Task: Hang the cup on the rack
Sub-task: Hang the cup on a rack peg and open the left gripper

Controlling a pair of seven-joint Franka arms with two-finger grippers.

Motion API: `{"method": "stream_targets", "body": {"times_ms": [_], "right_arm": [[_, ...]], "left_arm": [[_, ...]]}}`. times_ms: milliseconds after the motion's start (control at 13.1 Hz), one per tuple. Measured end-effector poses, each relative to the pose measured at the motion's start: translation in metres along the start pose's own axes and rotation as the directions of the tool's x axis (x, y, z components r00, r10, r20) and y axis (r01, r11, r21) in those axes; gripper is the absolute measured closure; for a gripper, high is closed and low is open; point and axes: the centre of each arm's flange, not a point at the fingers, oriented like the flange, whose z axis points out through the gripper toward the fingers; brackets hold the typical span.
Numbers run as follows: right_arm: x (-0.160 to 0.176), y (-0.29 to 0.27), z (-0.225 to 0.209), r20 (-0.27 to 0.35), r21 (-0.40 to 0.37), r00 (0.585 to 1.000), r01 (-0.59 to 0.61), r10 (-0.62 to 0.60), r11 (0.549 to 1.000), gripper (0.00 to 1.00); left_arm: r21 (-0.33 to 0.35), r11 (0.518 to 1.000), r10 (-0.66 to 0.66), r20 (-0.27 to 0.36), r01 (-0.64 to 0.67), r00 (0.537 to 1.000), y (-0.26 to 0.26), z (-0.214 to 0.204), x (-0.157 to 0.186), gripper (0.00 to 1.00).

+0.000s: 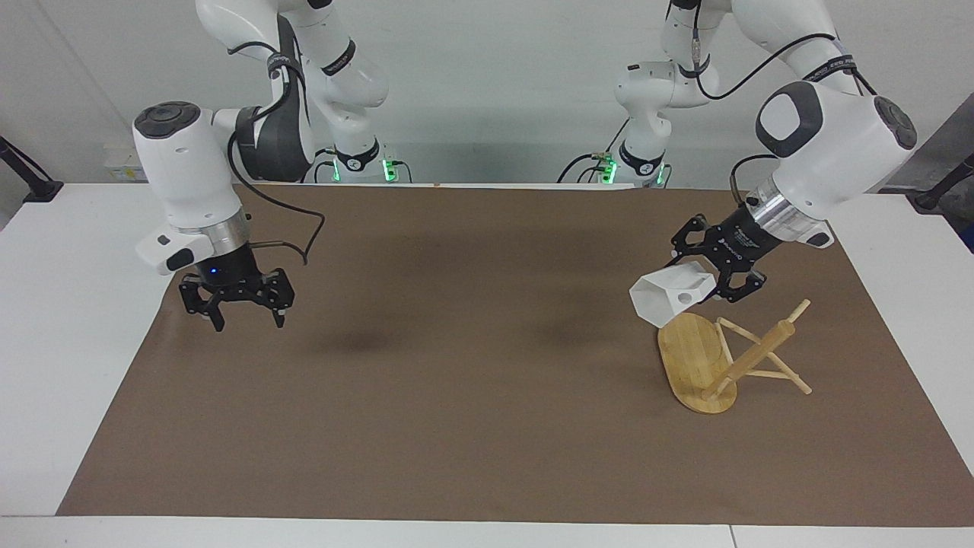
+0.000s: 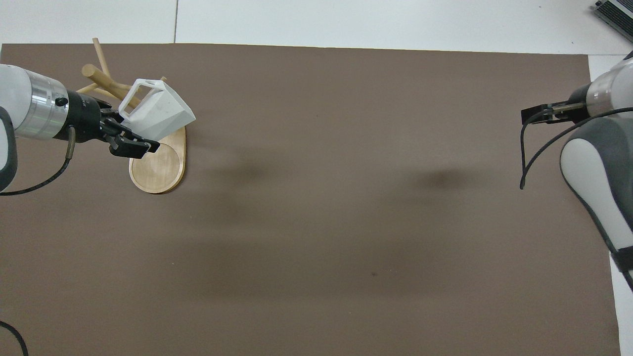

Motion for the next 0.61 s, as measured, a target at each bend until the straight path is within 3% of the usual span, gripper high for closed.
{"method": "stream_targets", "body": {"times_ms": [305, 610], "right_arm": [[-0.01, 0.006, -0.065, 0.074, -0.012, 0.993, -0.089, 0.09, 0.996, 0.0], [-0.024, 0.008, -0.097, 0.132, -0.026, 0.981, -0.138, 0.14, 0.99, 0.0]], "left_arm": [[-0.073, 0.99, -0.117, 0.033, 0.119, 0.993, 0.004, 0.008, -0.001, 0.25], [-0.106, 0.975, -0.187, 0.062, 0.193, 0.98, 0.006, 0.003, -0.001, 0.25]]}}
